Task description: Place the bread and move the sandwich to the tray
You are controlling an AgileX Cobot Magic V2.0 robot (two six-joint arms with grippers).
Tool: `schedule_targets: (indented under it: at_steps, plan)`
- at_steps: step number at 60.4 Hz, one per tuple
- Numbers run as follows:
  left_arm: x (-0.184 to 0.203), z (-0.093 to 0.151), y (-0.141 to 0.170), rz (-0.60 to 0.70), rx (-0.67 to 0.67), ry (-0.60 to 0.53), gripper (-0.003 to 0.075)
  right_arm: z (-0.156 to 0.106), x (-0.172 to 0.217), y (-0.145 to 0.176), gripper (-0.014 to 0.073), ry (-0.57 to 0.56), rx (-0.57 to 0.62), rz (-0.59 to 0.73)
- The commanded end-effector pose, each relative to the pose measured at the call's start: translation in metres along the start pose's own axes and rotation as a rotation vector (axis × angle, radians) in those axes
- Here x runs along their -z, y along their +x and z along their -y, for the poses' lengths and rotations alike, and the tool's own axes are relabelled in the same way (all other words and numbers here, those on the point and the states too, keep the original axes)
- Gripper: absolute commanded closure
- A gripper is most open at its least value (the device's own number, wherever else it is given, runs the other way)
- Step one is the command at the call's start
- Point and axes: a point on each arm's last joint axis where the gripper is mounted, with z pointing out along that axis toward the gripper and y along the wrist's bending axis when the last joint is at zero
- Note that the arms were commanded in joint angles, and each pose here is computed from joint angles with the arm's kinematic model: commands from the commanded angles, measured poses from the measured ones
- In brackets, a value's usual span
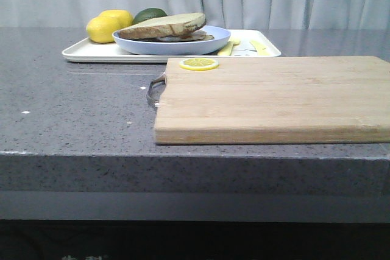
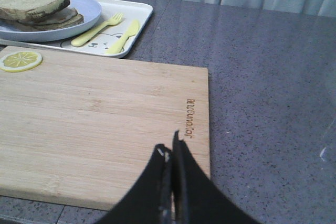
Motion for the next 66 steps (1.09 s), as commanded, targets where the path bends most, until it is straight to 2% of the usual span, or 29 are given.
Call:
schedule_targets:
  at_steps: [1,9,32,37,66]
  plan:
    - [0.001,-0.004,-0.004,0.176,0.061,-0.032,0.0739,0.001,0.002,-0.015,0.0674,0.014,0.003,0.093]
    - [0.0,-0.009,0.031,0.236,0.048,-0.063,0.0739,0.001,0.002,-0.015,0.0674,0.014,0.003,0.093]
    - [-0.017,-0.015,0.118,0.152,0.055,-0.073,0.0739,0.001,0.002,-0.014,0.0674,0.014,0.003,0.091]
    - [-0.018,-0.015,0.123,0.097,0.057,-0.076,0.0739,0.001,0.002,-0.014,0.0674,0.014,0.003,0.09]
    - [-0.018,-0.015,0.125,0.085,0.058,-0.076,0.0739,0.001,0.002,-0.014,0.0674,0.014,0.003,0.09]
